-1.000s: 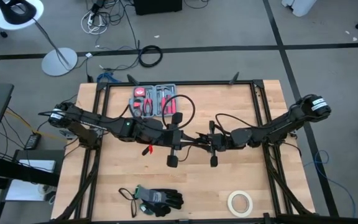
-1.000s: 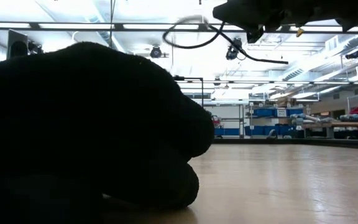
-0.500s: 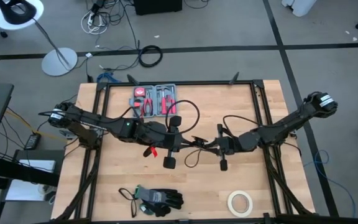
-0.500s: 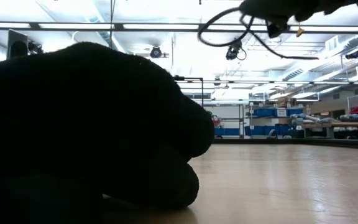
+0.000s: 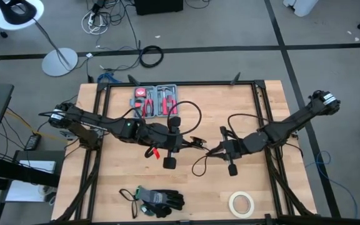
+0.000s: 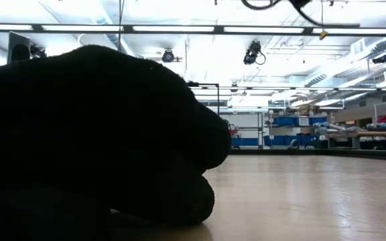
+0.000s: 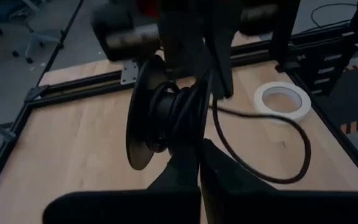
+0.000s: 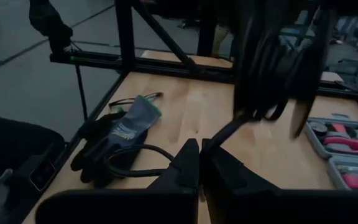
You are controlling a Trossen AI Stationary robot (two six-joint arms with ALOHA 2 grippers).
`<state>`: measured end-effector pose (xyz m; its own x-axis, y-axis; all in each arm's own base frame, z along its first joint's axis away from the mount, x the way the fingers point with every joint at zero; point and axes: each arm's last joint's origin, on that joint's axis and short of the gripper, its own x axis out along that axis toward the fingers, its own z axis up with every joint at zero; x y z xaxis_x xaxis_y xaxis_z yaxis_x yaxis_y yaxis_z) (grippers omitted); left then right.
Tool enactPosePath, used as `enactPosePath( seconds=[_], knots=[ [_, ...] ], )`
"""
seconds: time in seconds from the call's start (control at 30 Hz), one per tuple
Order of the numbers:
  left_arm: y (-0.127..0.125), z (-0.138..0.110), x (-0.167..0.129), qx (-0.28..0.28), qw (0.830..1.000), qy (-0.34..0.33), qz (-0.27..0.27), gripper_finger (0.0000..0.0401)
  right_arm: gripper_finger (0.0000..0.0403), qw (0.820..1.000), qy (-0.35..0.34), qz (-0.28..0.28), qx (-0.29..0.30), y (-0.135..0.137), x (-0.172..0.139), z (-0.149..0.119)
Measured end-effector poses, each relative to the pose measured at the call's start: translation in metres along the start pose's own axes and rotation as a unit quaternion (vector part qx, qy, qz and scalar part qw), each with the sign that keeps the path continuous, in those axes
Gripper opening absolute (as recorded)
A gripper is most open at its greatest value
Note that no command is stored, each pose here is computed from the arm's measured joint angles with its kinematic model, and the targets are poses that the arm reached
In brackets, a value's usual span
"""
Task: Coil cords
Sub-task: Coil the black wire cable into the black spool
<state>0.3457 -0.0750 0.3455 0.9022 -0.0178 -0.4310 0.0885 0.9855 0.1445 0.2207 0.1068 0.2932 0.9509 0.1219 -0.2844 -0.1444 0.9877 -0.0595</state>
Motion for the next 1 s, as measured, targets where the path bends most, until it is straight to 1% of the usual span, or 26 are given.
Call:
enactPosePath(
  seconds=[0.13,0.23,0.33,0.43,0.57,0.73,0.83,1.0],
  knots=[
    [-0.001,-0.002,0.000,-0.016,1.000,0.009,-0.006,0.0000,0.0006,1.000,-0.003,0.022,-0.002,0.000,-0.006,0.023],
    [-0.004,-0.011,0.006,-0.041,0.999,0.023,-0.024,0.0000,0.0006,0.999,-0.008,0.046,0.014,-0.001,-0.009,0.035],
    [-0.009,-0.026,0.020,-0.059,0.997,0.031,-0.037,0.0000,0.0007,0.998,0.004,0.055,0.040,-0.006,-0.007,0.038],
    [-0.015,-0.037,0.033,-0.067,0.996,0.039,-0.040,0.0000,0.0012,0.997,0.025,0.059,0.053,-0.012,-0.001,0.034],
    [-0.019,-0.045,0.043,-0.056,0.996,0.047,-0.041,0.0000,0.0041,0.996,0.035,0.054,0.055,-0.015,0.005,0.031],
    [-0.019,-0.048,0.046,-0.051,0.996,0.056,-0.039,0.0000,0.0088,0.990,0.069,0.079,0.096,-0.017,0.009,0.025],
    [-0.019,-0.049,0.046,-0.049,0.996,0.064,-0.038,0.0000,0.0112,0.986,0.088,0.086,0.110,-0.017,0.009,0.022],
    [-0.019,-0.050,0.045,-0.048,0.996,0.069,-0.037,0.0000,0.0133,0.988,0.069,0.077,0.116,-0.022,0.009,0.026]
  ],
)
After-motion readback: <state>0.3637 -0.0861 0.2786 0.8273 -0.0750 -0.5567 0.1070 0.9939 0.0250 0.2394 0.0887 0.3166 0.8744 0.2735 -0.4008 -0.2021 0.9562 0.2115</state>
